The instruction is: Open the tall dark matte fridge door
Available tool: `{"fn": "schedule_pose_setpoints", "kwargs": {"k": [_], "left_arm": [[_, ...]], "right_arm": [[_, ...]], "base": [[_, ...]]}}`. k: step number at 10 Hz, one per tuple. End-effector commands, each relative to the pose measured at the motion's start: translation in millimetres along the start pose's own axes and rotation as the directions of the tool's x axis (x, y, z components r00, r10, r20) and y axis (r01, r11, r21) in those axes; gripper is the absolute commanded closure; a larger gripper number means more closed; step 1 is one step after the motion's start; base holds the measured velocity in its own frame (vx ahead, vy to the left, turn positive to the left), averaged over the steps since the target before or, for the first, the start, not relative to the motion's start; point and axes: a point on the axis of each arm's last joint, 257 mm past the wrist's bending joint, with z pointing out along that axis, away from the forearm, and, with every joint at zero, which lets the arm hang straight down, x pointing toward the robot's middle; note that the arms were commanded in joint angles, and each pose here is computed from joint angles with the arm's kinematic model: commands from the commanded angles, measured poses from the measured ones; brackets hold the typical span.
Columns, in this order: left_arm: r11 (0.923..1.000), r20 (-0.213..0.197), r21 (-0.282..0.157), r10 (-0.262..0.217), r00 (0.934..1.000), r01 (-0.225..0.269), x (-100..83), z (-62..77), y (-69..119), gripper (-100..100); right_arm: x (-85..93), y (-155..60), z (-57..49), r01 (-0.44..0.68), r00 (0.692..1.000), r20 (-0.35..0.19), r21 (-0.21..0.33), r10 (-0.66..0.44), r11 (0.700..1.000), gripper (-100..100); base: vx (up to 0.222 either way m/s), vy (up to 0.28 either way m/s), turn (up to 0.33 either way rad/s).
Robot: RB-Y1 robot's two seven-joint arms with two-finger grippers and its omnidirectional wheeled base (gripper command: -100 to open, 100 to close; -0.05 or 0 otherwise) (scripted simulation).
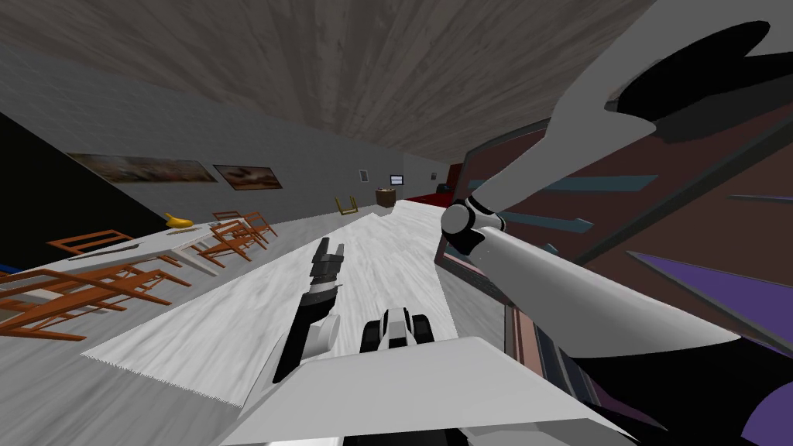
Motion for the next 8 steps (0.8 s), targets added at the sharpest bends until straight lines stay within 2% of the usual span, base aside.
{"fn": "schedule_pose_setpoints", "kwargs": {"k": [1,6,8], "left_arm": [[1.0,0.0,0.0,0.0,1.0,0.0,0.0,0.0,0.0,0],[1.0,0.0,0.0,0.0,1.0,0.0,0.0,0.0,0.0,0],[1.0,0.0,0.0,0.0,1.0,0.0,0.0,0.0,0.0,0]], "right_arm": [[8.7,-16.7,3.2,-0.054,0.998,0.037,0.009,0.054,0.998,-100],[25.1,-38.2,9.5,-0.135,0.987,0.088,0.017,0.133,0.991,-100],[24.6,-41.0,7.1,-0.125,0.989,0.082,0.017,0.123,0.992,-100]], "base": [[0.047,0.036,-0.003],[0.037,0.021,-0.002],[0.024,-0.04,-0.003]]}}
